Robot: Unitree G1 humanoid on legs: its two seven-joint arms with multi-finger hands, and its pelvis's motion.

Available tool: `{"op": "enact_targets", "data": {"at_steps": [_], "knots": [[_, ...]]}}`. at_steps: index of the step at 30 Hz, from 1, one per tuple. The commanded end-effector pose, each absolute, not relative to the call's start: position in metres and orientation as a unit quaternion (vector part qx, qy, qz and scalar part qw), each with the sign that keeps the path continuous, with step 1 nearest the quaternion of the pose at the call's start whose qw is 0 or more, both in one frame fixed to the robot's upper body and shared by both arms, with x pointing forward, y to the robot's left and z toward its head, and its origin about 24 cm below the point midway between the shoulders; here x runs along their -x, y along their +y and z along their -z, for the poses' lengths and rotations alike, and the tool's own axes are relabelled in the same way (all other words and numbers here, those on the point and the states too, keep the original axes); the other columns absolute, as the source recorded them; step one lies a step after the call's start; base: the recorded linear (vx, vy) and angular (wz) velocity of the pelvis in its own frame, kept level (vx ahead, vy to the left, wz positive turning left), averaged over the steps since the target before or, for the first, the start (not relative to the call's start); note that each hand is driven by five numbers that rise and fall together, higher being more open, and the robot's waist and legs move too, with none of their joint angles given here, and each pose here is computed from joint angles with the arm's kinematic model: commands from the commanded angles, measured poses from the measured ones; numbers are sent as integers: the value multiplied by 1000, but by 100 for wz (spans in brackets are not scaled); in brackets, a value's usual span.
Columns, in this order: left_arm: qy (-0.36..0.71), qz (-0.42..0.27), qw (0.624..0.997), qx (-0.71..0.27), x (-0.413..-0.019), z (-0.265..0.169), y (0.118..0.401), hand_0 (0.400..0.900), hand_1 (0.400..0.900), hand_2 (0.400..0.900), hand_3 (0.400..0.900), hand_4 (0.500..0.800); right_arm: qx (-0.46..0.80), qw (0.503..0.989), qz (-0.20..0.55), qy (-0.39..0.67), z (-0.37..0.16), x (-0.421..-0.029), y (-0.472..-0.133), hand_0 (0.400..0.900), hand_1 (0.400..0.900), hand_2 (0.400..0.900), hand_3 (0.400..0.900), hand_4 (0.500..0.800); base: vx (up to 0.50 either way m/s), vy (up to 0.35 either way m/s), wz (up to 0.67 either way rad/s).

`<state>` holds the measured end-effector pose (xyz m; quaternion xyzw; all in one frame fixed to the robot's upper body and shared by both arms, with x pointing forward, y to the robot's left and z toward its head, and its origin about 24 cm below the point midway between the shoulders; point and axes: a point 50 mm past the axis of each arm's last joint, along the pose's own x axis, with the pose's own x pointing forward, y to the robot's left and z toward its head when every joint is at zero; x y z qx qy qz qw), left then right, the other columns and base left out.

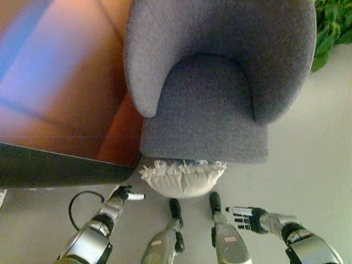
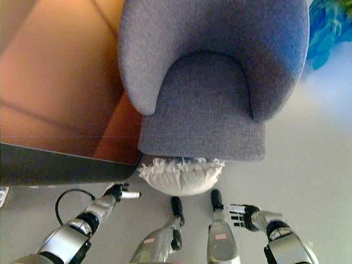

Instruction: Pick up the pillow and put it on the sofa.

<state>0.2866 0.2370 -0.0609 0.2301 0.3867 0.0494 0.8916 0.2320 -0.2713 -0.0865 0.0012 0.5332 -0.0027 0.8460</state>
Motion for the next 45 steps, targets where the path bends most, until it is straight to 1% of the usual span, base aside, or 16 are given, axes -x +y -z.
{"op": "enact_targets", "data": {"at_steps": [1,4,10,19,25,39,45], "knots": [[346,-125,899,-238,-307,26,274,900,900,900,900,800,1,839,4,544,76,-245,-271,900,900,900,900,800,-77,55,-12],[306,-144,919,-203,-327,3,271,900,900,900,900,800,6,851,12,526,58,-265,-275,900,900,900,900,800,-84,93,-12],[238,-167,948,-129,-359,-38,261,900,900,900,900,800,13,866,31,498,31,-291,-279,900,900,900,900,800,-58,70,4],[150,-197,965,-92,-385,-88,255,900,900,900,900,800,6,887,43,459,5,-319,-270,900,900,900,900,800,-55,-4,0],[114,-196,971,-79,-397,-117,253,900,900,900,900,800,11,893,54,446,-10,-329,-272,900,900,900,900,800,-11,6,-2],[75,-171,981,-58,-408,-148,244,900,900,900,900,800,17,907,69,415,-35,-345,-276,900,900,900,900,800,-29,-14,2],[70,-159,983,-52,-411,-159,239,900,900,900,900,800,13,911,69,406,-37,-348,-272,900,900,900,900,800,-48,-39,1]]}}
